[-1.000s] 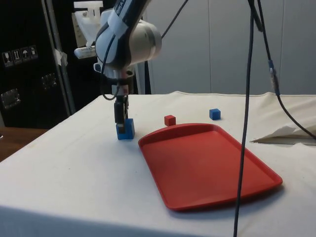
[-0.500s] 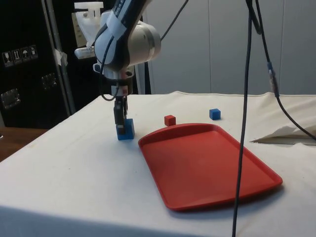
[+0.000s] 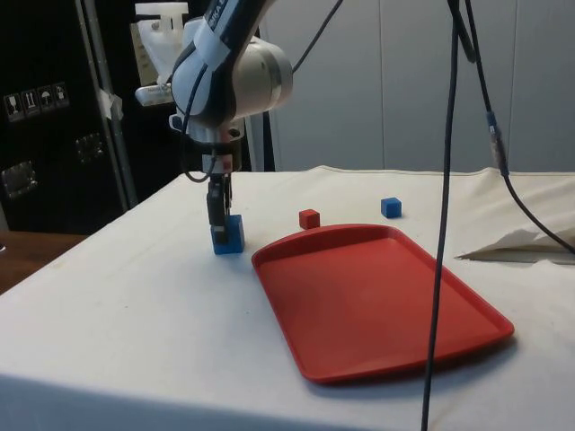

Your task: Pick up the largest block and place it onto the tray.

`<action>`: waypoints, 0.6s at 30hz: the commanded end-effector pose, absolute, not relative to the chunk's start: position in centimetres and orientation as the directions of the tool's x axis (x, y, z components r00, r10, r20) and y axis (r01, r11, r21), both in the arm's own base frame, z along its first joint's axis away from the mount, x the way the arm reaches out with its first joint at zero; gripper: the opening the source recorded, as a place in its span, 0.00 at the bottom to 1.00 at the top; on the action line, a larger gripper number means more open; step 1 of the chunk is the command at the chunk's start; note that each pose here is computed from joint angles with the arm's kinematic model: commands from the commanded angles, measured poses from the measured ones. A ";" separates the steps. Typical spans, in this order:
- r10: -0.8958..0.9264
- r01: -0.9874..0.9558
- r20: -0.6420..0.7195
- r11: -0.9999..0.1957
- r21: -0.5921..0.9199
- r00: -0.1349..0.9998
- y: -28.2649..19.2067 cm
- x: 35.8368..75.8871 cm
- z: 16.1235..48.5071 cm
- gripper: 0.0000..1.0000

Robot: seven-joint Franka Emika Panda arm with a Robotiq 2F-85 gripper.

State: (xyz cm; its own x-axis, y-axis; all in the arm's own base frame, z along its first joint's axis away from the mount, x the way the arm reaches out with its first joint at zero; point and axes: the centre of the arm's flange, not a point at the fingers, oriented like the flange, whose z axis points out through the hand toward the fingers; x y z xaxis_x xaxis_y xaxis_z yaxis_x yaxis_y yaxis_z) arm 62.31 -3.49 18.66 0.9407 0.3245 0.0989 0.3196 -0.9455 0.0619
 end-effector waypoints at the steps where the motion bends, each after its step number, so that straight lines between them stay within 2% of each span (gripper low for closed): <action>1: 0.323 0.318 0.102 -0.946 0.061 0.941 -3.5 62.2 19.2 0.00; 2: 0.324 0.319 0.106 -0.946 0.061 0.940 -3.5 62.1 19.8 0.00; 3: 0.323 0.319 0.104 -0.946 0.061 0.940 -3.5 62.4 19.0 0.00; 9: 0.324 0.319 0.122 -0.946 0.056 0.938 -3.6 61.6 22.0 0.00; 11: 0.324 0.321 0.128 -0.946 0.049 0.937 -3.5 61.8 21.7 0.00; 18: 0.327 0.324 0.142 -0.945 0.044 0.934 -3.7 60.9 25.1 0.00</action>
State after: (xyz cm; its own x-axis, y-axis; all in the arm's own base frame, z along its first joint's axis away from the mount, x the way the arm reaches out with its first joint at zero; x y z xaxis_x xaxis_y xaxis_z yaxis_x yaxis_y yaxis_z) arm 61.14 -3.58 24.42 0.9329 0.3285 0.1478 0.3265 -0.9444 0.0383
